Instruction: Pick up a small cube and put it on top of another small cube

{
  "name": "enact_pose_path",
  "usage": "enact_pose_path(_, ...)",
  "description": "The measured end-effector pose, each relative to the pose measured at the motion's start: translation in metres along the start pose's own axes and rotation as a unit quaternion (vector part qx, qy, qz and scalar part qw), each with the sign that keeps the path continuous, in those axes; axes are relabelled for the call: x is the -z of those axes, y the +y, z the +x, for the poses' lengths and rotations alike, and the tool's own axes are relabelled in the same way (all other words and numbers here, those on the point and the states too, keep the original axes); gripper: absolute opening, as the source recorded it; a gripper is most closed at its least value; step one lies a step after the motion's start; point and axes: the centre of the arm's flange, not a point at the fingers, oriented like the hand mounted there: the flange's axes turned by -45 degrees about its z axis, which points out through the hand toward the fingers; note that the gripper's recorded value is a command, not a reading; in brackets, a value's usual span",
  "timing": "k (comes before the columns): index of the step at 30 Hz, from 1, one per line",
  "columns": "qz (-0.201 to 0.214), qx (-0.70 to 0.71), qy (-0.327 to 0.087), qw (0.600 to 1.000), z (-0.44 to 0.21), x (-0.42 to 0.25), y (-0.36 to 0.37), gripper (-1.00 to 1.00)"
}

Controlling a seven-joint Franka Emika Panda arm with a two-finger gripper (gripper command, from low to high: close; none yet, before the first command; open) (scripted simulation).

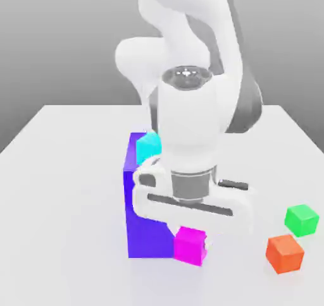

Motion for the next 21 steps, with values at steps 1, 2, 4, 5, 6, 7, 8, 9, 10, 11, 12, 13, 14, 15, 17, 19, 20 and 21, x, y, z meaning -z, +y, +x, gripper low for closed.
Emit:
enact_pose_path(1,0.001,0.041,-0.001,0.999,-0.01,0.001,-0.022,-1.0)
enact_pose_path(2,0.001,0.082,-0.002,0.997,-0.021,0.002,-0.043,-1.0)
enact_pose_path(4,0.002,0.162,-0.003,0.987,-0.046,0.004,-0.083,-1.0)
enact_pose_path(5,0.002,0.202,-0.003,0.979,-0.06,0.005,-0.102,-1.0)
enact_pose_path(6,0.003,0.241,-0.003,0.971,-0.075,0.007,-0.119,-1.0)
enact_pose_path(7,0.003,0.279,-0.004,0.96,-0.09,0.008,-0.136,-1.0)
enact_pose_path(8,0.003,0.317,-0.004,0.949,-0.106,0.009,-0.152,-1.0)
enact_pose_path(9,0.002,0.354,-0.004,0.935,-0.122,0.01,-0.167,-1.0)
enact_pose_path(10,0.002,0.39,-0.004,0.921,-0.139,0.012,-0.181,-1.0)
enact_pose_path(11,0.001,0.425,-0.004,0.905,-0.157,0.013,-0.194,-1.0)
enact_pose_path(12,-0.002,0.452,-0.007,0.892,-0.172,0.011,-0.2,-1.0)
enact_pose_path(13,-0.008,0.472,-0.012,0.882,-0.185,0.008,-0.202,-1.0)
enact_pose_path(14,-0.018,0.48,-0.021,0.877,-0.195,0.002,-0.196,-1.0)
enact_pose_path(15,-0.023,0.478,-0.025,0.878,-0.195,-0.004,-0.191,-1.0)
enact_pose_path(17,-0.027,0.474,-0.027,0.88,-0.193,-0.014,-0.186,-1.0)
enact_pose_path(19,-0.027,0.474,-0.027,0.88,-0.192,-0.025,-0.185,-1.0)
enact_pose_path(20,-0.027,0.474,-0.027,0.88,-0.193,-0.031,-0.185,-1.0)
enact_pose_path(21,-0.027,0.474,-0.027,0.88,-0.193,-0.038,-0.184,-1.0)
